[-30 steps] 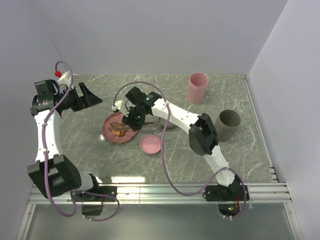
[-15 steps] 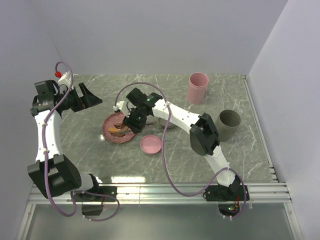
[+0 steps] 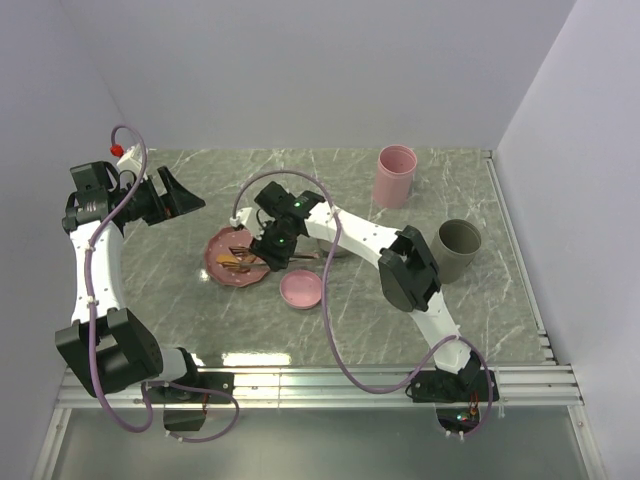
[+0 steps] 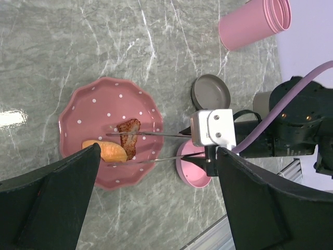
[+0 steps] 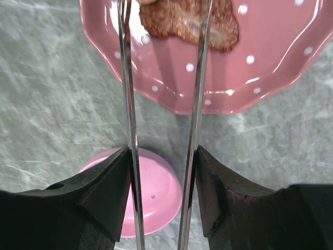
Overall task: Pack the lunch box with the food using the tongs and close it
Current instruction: Pick up the food using the clamp
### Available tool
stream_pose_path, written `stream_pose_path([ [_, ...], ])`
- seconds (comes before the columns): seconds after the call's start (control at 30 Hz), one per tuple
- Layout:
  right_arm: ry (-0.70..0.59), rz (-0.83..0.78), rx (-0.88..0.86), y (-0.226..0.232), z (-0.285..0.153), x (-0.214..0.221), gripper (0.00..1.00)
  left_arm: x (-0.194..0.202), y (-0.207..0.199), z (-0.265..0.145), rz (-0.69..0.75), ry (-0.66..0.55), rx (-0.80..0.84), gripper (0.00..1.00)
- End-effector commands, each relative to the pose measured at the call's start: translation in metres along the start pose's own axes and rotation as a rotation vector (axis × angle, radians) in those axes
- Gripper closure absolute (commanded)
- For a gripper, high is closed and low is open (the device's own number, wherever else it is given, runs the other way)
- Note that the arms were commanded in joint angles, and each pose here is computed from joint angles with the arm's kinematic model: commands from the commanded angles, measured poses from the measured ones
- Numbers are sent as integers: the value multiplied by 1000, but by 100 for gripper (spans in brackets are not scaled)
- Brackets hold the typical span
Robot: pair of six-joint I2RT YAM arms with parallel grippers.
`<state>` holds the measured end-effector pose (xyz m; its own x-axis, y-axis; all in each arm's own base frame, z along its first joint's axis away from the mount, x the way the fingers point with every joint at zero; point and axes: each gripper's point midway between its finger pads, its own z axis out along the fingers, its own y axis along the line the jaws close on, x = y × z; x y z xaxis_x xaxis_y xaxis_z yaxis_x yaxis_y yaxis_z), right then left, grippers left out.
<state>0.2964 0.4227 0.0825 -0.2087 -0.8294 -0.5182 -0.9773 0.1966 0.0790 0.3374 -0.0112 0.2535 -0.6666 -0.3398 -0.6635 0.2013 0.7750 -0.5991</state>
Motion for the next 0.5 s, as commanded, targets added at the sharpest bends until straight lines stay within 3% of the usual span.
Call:
stream_pose_path([
  [0.0,-100,-48,73,5,-36,-30,44,-11,-8,-5,40,-43,22,1],
  [0.47,-97,-53,105,4,-40,-40,44,-10,-9,-4,40,-42,29,0],
])
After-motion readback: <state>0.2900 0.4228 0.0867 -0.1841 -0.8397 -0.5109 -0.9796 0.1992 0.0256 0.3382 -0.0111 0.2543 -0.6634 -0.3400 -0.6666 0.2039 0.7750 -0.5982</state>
